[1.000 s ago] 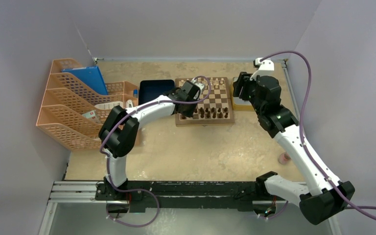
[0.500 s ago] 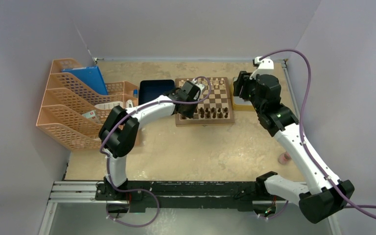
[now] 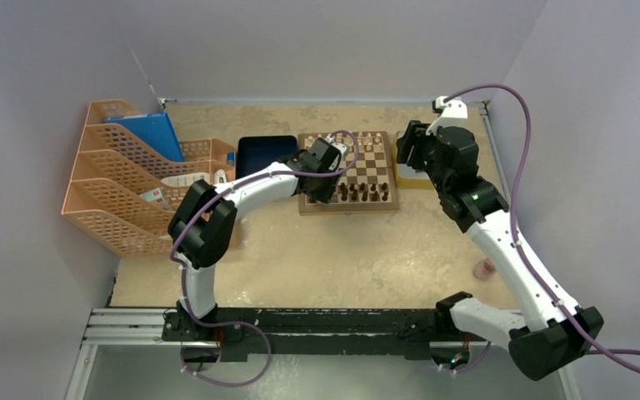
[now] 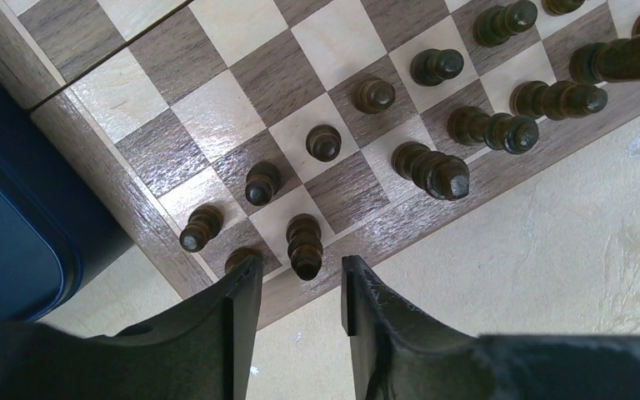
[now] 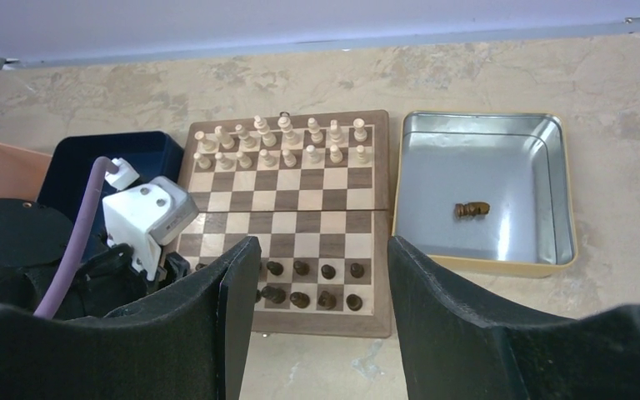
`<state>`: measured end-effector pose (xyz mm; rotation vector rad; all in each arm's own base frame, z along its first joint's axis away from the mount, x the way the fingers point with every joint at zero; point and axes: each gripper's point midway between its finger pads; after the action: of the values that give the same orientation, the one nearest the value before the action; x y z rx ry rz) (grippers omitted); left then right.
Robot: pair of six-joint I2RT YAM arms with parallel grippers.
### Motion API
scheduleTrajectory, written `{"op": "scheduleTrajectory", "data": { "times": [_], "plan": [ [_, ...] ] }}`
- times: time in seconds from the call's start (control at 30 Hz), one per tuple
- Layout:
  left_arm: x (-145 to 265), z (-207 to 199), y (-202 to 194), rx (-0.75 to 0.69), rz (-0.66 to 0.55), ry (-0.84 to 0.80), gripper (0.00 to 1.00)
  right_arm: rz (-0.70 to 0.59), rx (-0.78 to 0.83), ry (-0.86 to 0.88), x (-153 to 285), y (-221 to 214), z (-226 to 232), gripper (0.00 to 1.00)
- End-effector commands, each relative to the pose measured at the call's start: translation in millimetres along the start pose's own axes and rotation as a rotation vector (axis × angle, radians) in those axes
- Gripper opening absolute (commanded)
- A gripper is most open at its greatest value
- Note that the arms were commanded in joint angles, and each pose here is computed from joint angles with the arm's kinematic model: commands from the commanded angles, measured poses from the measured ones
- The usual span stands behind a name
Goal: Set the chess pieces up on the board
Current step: Place the chess piece on the chessboard.
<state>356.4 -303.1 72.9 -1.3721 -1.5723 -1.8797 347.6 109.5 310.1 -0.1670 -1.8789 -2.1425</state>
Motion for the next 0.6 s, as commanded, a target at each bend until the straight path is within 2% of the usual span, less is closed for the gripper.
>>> {"op": "scheduleTrajectory", "data": {
  "times": [0.0,0.17,0.3,0.43,0.57],
  "plan": [
    [21,-7,33,0.057,-0.088,-0.004,0.42,-0.051,-0.072,0.02,3,27,8,0.6],
    [51,-17,58,0.149,-0.132,-0.054,0.48,-0.041,-0.122,-0.04,-10,32,-1,0.58],
    [75,-27,72,0.21,-0.157,-0.141,0.49,0.017,-0.212,-0.109,-28,19,-15,0.53],
    [103,-37,80,0.225,-0.168,-0.225,0.49,0.104,-0.331,-0.232,-47,-10,-39,0.44],
    [129,-45,76,0.244,-0.149,-0.3,0.49,0.21,-0.451,-0.294,-72,-42,-61,0.45]
  ]
}}
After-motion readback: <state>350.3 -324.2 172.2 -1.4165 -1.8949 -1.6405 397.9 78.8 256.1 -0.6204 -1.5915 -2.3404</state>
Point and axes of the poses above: each gripper's point midway between its finger pads, its own x axis back along the fingers, its own z axis along the line the jaws close on, y = z × x, and after that the axes turned 2 degrees about x, right-handed
